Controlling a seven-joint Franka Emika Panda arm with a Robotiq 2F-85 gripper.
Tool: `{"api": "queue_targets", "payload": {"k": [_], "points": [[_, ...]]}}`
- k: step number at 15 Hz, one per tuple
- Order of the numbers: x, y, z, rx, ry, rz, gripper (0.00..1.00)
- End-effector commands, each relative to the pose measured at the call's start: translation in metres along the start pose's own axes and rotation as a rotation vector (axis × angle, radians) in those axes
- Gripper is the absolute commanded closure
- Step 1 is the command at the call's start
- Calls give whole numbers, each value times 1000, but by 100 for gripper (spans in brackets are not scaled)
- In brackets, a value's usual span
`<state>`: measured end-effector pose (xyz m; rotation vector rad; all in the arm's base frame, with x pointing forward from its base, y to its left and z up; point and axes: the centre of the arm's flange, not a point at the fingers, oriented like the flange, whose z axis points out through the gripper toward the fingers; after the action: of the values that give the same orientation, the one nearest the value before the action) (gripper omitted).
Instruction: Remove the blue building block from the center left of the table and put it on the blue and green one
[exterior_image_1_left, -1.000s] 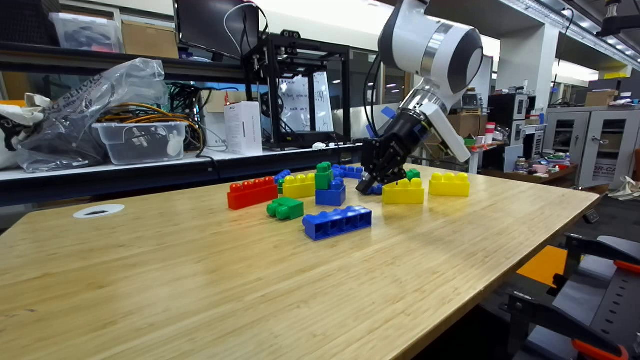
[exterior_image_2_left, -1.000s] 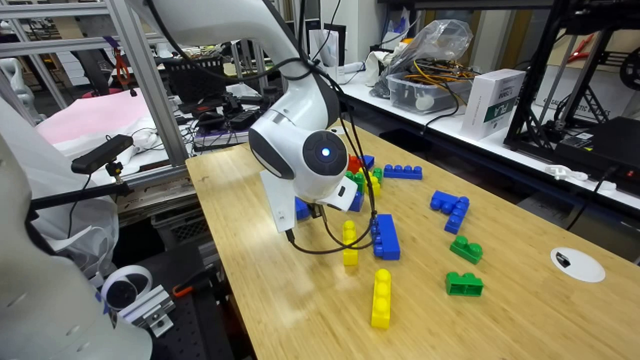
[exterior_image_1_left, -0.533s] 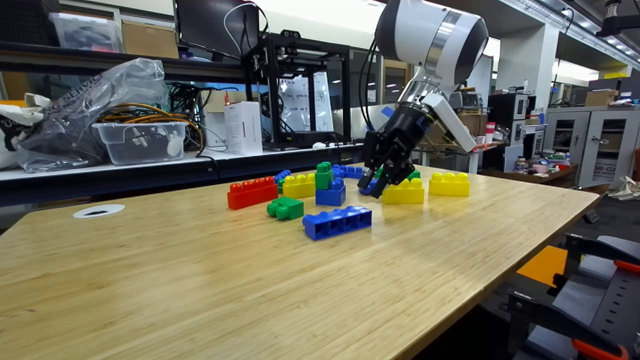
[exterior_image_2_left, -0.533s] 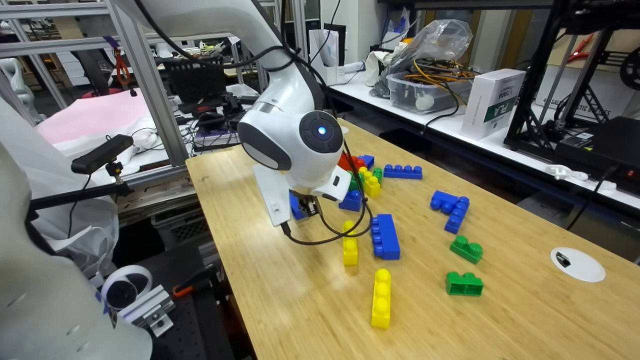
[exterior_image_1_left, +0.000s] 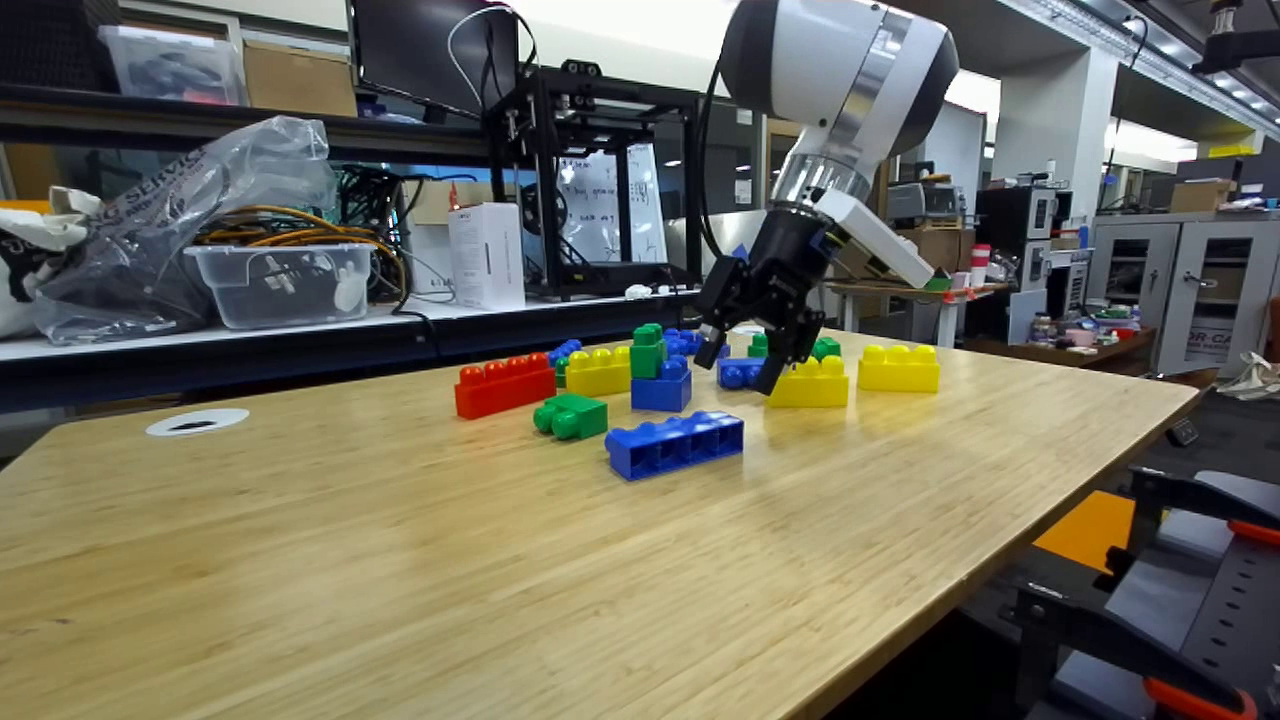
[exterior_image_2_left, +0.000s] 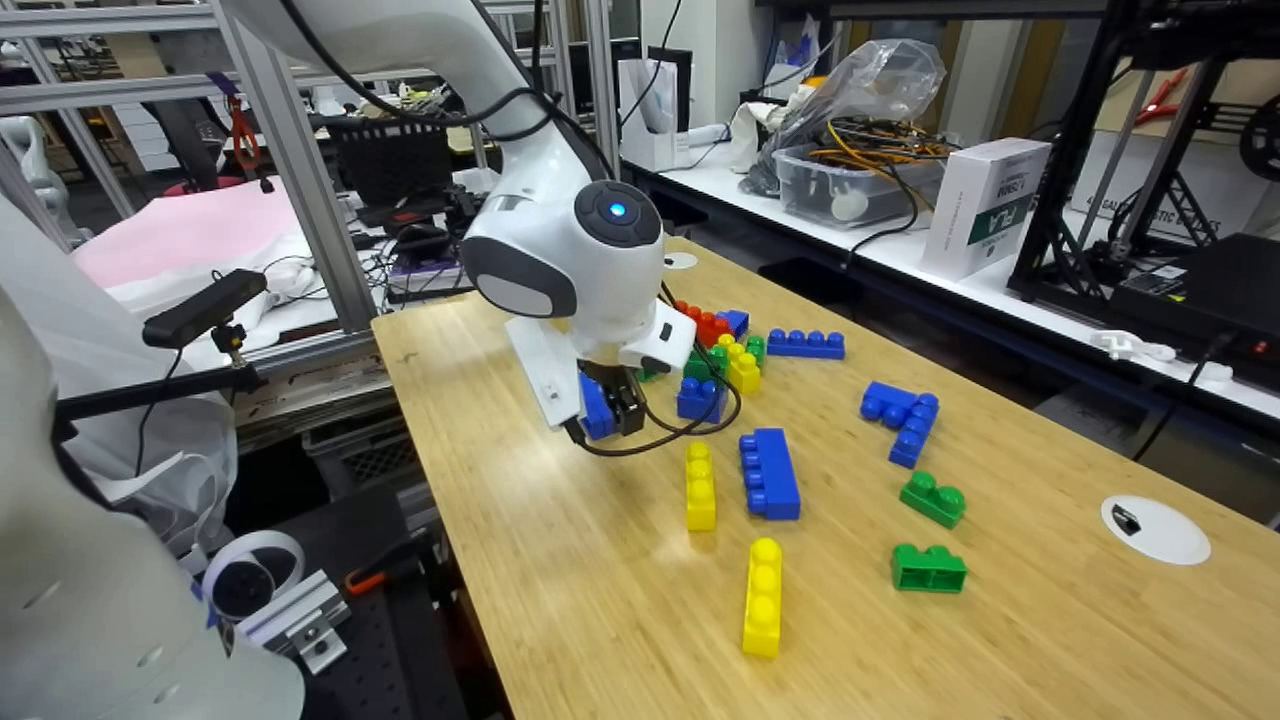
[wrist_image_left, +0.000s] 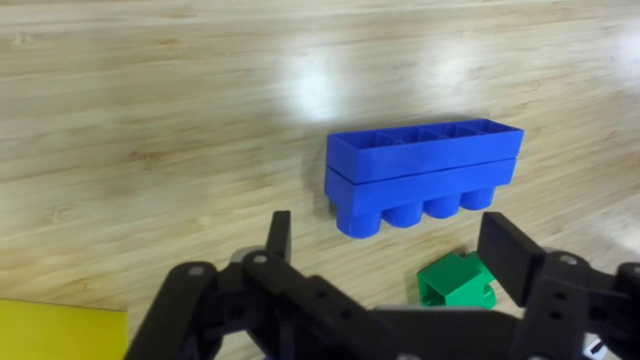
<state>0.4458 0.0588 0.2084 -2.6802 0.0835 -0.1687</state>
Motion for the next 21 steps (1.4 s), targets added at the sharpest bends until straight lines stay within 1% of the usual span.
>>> {"api": "queue_targets", "payload": {"k": [1,6,11,14,17,21], "points": [[11,-11,5,-79,-1,-6,0],[19,-24,15,-147,-9,-15,0],[37,-42,19,-201,16,-8,0],[46,-55,23,-238,17,-9,0],[48,-66,29,-278,3,-9,0],[47,-71,37,-323,-11,0,0]]}}
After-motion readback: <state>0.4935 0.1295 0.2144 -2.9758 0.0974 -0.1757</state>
